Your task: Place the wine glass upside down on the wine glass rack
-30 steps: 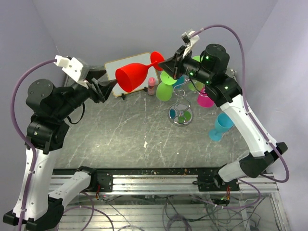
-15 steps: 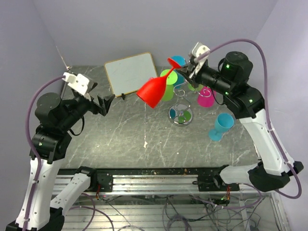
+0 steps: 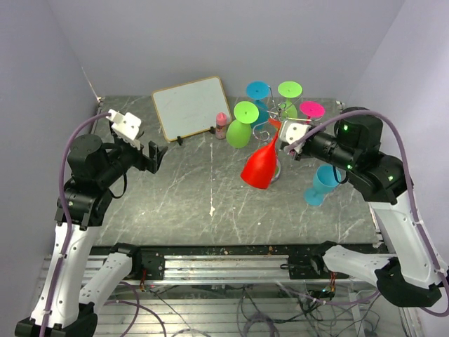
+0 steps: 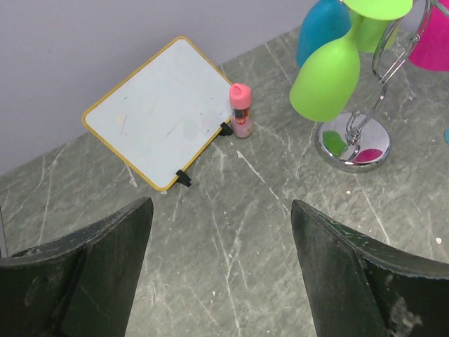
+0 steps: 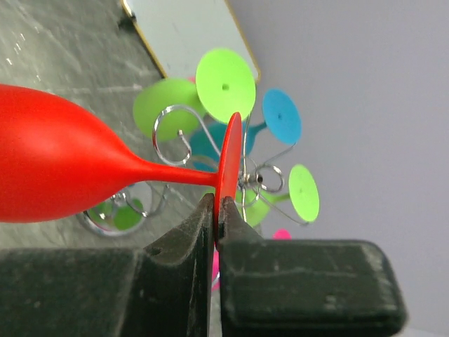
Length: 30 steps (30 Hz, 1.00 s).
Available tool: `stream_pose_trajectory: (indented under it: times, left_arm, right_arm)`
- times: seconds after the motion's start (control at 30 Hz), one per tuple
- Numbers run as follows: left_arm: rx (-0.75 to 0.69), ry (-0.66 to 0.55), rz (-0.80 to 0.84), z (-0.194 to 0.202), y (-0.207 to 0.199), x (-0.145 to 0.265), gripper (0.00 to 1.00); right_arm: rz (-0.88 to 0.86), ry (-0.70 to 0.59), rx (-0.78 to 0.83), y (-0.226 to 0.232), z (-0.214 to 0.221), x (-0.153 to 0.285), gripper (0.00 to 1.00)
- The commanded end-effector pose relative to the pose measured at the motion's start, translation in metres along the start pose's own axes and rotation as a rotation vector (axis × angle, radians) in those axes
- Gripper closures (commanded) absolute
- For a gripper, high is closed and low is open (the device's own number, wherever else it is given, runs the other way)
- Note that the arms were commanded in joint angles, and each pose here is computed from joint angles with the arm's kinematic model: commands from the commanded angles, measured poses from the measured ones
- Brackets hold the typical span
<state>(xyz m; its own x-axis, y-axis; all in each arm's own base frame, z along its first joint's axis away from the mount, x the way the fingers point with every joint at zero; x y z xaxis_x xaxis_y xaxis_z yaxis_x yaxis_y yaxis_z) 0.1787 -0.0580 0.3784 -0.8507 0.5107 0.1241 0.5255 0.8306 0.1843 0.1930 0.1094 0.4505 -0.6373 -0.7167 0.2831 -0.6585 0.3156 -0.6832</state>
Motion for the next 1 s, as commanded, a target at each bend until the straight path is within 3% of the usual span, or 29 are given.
stream_pose_trajectory:
  times: [0.0,0.27,0.97]
  left_arm:
    - [-0.026,-0.036,0.001,-0.005,0.003,0.001,0.11]
    - [-0.026,-0.029,-0.003,-0.004,0.005,0.0,0.11]
    - [-0.027,-0.029,0.01,-0.005,0.006,-0.003,0.11]
  right_arm:
    - [0.05,0.145,0.127,-0.002,0.02,0.004,1.0]
    - [0.097,0.256,0.206,-0.004,0.036,-0.005,1.0]
    - [0.12,0.304,0.281,-0.006,0.032,-0.044,1.0]
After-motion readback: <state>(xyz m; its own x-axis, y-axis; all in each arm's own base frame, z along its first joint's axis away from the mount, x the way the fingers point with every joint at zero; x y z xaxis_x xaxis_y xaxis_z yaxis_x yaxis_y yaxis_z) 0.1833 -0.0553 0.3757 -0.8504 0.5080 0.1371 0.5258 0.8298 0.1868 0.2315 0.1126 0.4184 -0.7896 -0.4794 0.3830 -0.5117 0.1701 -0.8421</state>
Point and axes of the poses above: each gripper's point midway between its finger pads, its own x axis back along the fingers, its own y axis along the line the jaws close on, z = x × y, the point moved 9 cm from there along x, back along the fingers, and after that the axes turned 4 degrees about -x, right-handed, at the moved point
